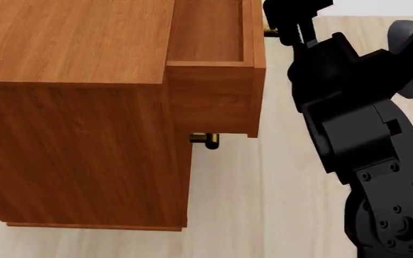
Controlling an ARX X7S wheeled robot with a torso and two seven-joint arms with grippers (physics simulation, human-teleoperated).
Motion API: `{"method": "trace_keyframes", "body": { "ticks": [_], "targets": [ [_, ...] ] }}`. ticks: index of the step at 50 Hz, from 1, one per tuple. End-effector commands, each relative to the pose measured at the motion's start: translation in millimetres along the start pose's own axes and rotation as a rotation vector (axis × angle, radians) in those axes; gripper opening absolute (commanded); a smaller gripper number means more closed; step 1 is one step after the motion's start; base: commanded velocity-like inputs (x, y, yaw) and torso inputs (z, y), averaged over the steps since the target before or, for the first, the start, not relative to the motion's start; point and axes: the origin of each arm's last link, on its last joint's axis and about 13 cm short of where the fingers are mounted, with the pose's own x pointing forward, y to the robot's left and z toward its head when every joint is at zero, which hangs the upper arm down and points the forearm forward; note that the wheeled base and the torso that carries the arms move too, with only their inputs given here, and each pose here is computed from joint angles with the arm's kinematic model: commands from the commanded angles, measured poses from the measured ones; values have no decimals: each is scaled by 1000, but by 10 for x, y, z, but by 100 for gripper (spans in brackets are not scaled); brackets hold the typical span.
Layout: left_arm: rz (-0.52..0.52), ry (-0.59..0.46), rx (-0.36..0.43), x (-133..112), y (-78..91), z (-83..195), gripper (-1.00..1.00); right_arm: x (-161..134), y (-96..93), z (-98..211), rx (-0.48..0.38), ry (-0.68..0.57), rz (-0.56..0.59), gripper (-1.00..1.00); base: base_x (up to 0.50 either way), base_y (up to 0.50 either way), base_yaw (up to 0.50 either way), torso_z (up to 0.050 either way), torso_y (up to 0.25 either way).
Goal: Close the bottom drawer of the cabinet and open the top drawer.
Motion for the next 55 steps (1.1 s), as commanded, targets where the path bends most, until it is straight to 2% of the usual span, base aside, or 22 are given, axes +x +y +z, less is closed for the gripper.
{"method": "trace_keyframes", "body": {
  "ticks": [1, 36, 55],
  "targets": [
    [1, 1, 0, 0, 2, -10, 100, -116, 137, -3, -111, -31, 94, 100, 0, 0, 0, 0, 0],
    [1, -2, 2, 0, 5, 9, 100, -128, 163, 25, -118, -39, 97, 100, -1, 0, 0, 1, 2],
    [-6, -2, 6, 10, -4, 15, 100, -186, 200, 122, -92, -81, 117, 100, -1, 0, -1, 0, 1]
  ]
}}
